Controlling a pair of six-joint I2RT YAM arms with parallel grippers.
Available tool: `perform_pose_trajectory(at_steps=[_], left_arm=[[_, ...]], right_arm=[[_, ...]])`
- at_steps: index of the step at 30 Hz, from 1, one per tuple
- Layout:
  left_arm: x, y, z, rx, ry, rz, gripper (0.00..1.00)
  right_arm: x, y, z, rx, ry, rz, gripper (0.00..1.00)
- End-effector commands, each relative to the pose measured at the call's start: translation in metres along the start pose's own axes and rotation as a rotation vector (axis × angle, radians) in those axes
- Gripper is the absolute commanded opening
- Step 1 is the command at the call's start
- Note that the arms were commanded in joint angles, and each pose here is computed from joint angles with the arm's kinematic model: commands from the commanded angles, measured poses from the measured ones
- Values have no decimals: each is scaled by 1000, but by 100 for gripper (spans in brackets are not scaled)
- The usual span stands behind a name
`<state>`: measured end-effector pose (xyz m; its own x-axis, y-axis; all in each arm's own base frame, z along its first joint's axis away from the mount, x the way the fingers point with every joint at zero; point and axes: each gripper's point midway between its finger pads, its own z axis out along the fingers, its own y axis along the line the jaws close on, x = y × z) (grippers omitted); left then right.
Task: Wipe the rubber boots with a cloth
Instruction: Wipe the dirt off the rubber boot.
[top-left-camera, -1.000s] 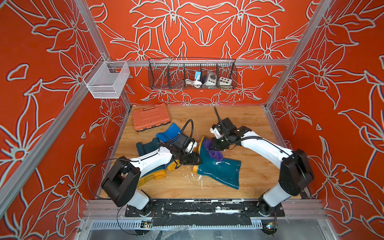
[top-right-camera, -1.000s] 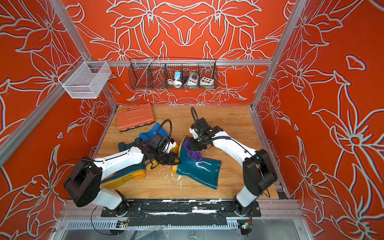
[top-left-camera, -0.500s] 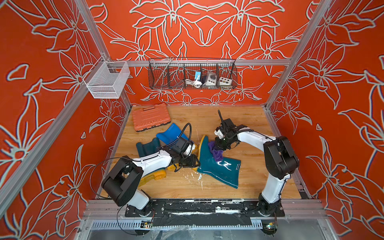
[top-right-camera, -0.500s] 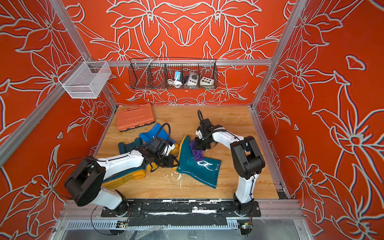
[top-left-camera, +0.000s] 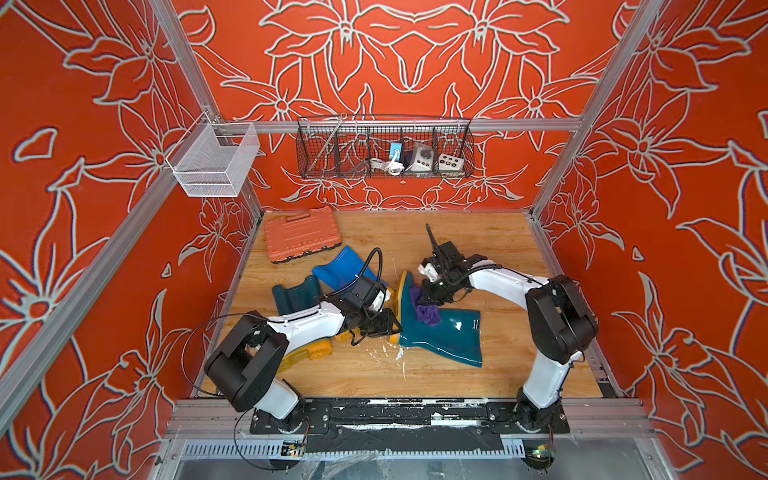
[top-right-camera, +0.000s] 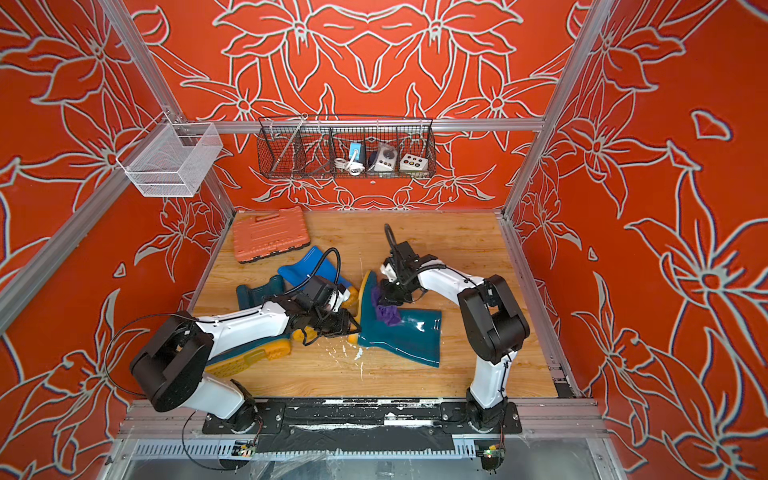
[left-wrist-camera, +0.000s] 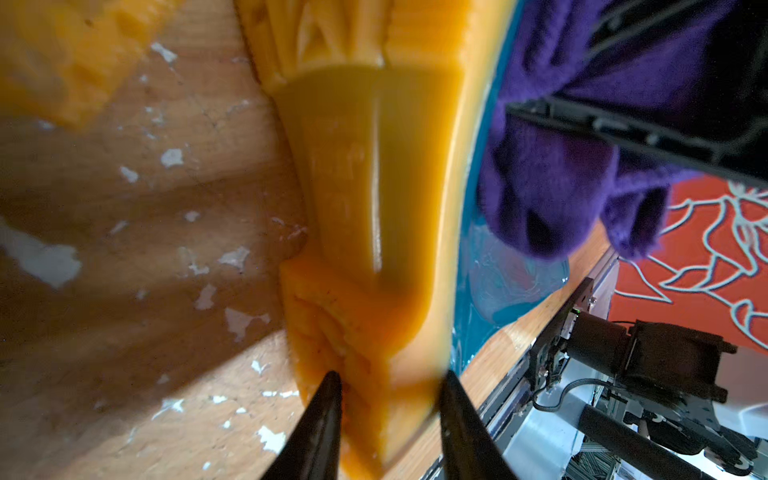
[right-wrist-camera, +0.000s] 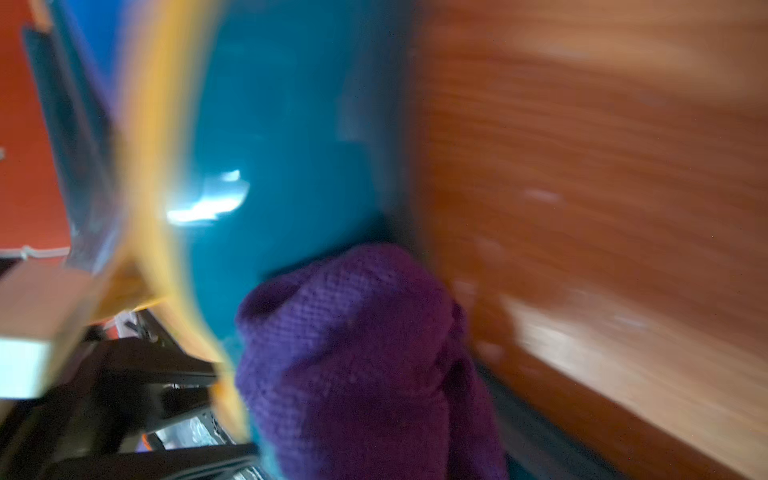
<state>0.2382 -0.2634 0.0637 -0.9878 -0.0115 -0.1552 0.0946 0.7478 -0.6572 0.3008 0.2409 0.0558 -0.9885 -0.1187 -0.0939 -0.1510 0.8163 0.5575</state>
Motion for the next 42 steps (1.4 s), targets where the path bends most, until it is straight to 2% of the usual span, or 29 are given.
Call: perform_pose_trajectory(at_steps=[1, 3, 4, 7, 12, 16, 19, 22, 25, 27, 29, 32, 35, 39, 42], left_arm=[[1, 4, 6, -6, 0, -35, 35], [1, 3, 7, -7, 1, -32, 39], [1, 3, 8, -8, 3, -26, 45], [3, 1, 12, 0, 18, -20, 53], [7, -6, 19, -8, 44, 9, 53], [8, -6, 20, -25, 49, 14, 44], [7, -5, 16, -42, 39, 27, 35], [6, -6, 13, -54, 33, 43, 24], [5, -7, 12, -54, 32, 49, 15], [5, -8, 12, -48, 33, 50, 8], [5, -9, 11, -46, 32, 54, 3], [5, -10, 10, -47, 35, 65, 0], [6, -14, 10, -31, 49, 85, 0], [7, -18, 11, -16, 67, 94, 0], [6, -19, 11, -16, 65, 93, 0]], right_arm=[[11, -47, -23, 41, -13, 124, 0], [15, -58, -34, 62, -22, 134, 0], [15, -57, -37, 60, -28, 132, 0], [12, -39, -34, 12, -44, 129, 0], [3, 34, -16, 1, -36, -44, 0], [-3, 81, 4, -40, 4, -151, 0], [-5, 61, 7, 10, 25, -133, 0], [-3, 12, 0, 11, 21, 8, 0], [6, -43, -21, 31, -12, 148, 0], [14, -65, -36, 69, -20, 182, 0], [15, -71, -48, 89, -37, 183, 0], [2, -48, -55, 34, -86, 154, 0], [-13, -3, -51, -20, -104, 54, 0], [-27, 65, -32, -85, -76, -110, 0], [-29, 92, -8, -118, -28, -156, 0]])
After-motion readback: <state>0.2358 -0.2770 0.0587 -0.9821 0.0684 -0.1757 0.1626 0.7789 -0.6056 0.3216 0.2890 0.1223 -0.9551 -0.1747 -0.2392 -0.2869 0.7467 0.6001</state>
